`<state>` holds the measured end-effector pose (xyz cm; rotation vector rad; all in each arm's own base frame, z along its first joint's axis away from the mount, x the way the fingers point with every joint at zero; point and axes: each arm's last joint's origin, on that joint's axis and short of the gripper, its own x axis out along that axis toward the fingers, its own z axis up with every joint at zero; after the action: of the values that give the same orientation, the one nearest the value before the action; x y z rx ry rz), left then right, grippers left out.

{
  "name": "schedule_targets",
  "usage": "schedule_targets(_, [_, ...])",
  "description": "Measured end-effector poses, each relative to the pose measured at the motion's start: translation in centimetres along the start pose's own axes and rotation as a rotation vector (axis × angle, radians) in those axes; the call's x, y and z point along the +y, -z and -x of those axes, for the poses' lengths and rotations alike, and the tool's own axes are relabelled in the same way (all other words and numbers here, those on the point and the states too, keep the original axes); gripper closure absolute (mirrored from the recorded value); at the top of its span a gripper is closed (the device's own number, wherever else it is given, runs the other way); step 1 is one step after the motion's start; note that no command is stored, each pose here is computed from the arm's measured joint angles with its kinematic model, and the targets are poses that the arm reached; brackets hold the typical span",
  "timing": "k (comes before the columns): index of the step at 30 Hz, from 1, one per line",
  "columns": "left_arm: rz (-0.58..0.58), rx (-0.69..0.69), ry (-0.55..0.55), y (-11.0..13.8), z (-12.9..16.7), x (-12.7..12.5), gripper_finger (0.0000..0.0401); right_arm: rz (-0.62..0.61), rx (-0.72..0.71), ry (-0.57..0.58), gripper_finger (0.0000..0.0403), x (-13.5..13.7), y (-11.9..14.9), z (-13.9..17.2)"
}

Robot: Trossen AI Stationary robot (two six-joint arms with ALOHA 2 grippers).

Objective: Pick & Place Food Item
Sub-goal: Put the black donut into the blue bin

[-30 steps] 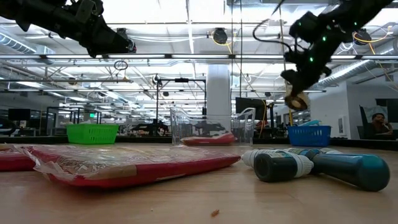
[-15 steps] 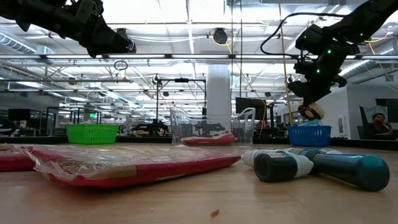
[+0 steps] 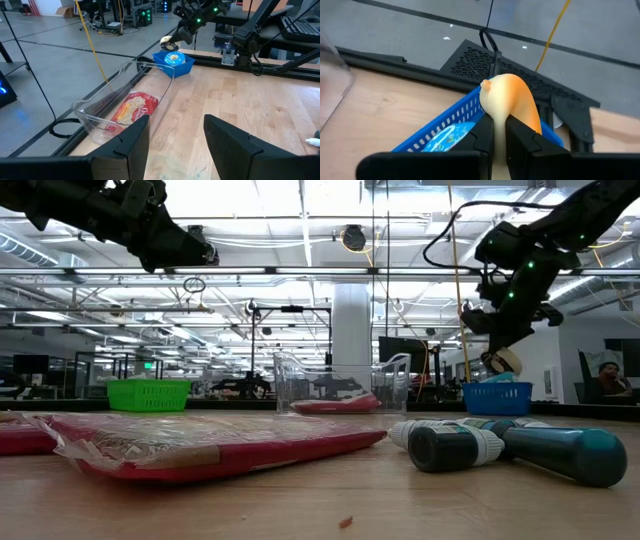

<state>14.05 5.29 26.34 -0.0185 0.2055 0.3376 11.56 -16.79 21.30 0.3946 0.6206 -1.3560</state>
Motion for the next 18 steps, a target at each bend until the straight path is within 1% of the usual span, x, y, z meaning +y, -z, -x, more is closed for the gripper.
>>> schedule_targets(3, [0.000,0.000,0.000,0.0,0.0,0.0,0.0215,-0.009,0.023,0.000,0.0383,0.1,0.7,-0.2])
schedule_targets(8, [0.000,0.000,0.000,0.0,0.0,0.0,0.0215,-0.001,0.006,0.012,0.0383,0.3,1.7,-0.5])
schedule_targets(15, [0.000,0.000,0.000,0.0,0.0,0.0,0.0215,-0.013,-0.003,0.005,0.0383,0.4,2.0,-0.7])
schedule_targets(18, [0.000,0.000,0.000,0.0,0.0,0.0,0.0215,-0.023,-0.008,-0.025,0.0383,0.5,1.9,-0.7])
